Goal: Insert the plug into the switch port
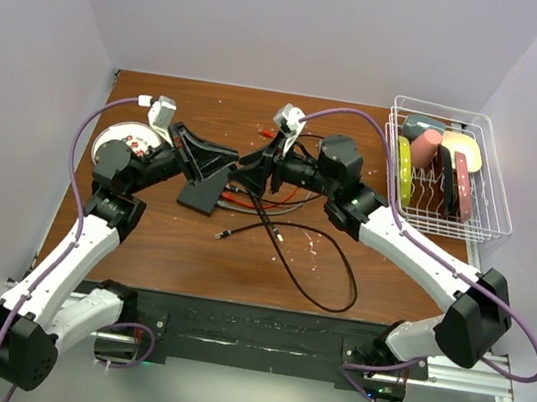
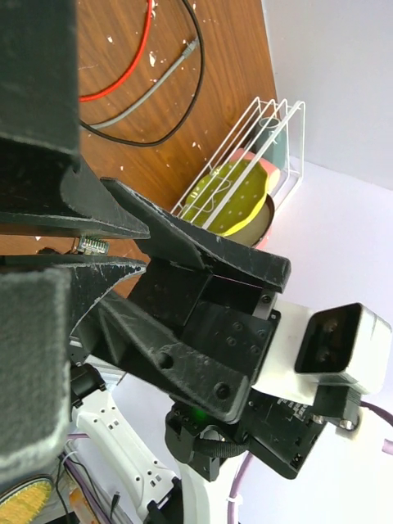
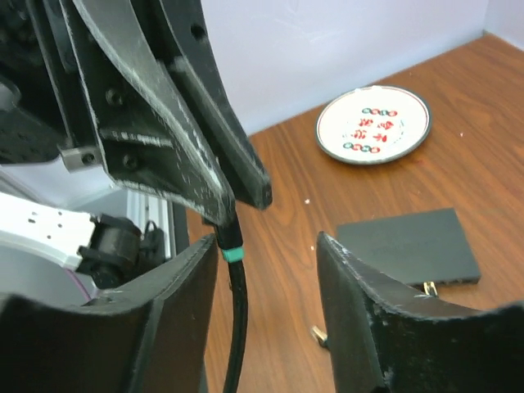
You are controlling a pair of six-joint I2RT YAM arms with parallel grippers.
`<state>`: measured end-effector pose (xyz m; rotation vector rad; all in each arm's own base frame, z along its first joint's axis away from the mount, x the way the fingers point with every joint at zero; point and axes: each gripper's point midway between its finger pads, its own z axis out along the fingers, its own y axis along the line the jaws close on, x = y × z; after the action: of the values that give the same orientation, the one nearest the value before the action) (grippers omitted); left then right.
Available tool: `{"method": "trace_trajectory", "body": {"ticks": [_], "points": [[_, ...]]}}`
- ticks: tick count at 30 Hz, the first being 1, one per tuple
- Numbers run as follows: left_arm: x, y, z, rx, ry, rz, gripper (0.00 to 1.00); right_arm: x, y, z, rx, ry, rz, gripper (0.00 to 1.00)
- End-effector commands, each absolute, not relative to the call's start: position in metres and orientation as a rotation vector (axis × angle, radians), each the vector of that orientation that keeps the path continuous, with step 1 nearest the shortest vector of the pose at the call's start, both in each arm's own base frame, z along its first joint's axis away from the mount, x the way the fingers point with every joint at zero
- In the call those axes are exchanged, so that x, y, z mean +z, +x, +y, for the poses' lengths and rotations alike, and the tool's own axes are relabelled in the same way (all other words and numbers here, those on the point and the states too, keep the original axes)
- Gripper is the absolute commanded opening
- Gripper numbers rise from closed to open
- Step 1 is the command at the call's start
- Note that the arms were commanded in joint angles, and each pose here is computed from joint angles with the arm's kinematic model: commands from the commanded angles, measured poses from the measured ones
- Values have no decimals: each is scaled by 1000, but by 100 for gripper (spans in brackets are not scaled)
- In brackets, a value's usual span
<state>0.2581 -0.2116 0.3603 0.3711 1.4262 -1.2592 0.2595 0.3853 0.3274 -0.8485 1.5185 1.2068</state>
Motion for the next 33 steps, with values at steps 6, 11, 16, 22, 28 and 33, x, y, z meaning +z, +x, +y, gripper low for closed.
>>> {"method": "trace_trajectory", "body": {"ticks": [6, 11, 16, 22, 28, 33], "points": [[388, 249, -212, -1244, 435, 1329, 0, 379, 265, 386, 1224, -766, 1370, 0], [392, 248, -206, -1161, 446, 1323, 42, 369, 273, 379, 1134, -782, 1415, 0], [387, 263, -184, -983, 344, 1373, 89, 365, 287, 356, 1092, -794, 1437, 0], [392, 252, -175, -874, 410, 1305, 98, 357, 259, 346, 1219, -1086, 1368, 0], [400, 216, -183, -884, 586, 1131, 100, 361, 197, 338, 1467, -1393, 1170, 0], [394, 182, -204, -1004, 828, 1012, 96, 373, 170, 328, 1552, -1481, 1055, 0]]}}
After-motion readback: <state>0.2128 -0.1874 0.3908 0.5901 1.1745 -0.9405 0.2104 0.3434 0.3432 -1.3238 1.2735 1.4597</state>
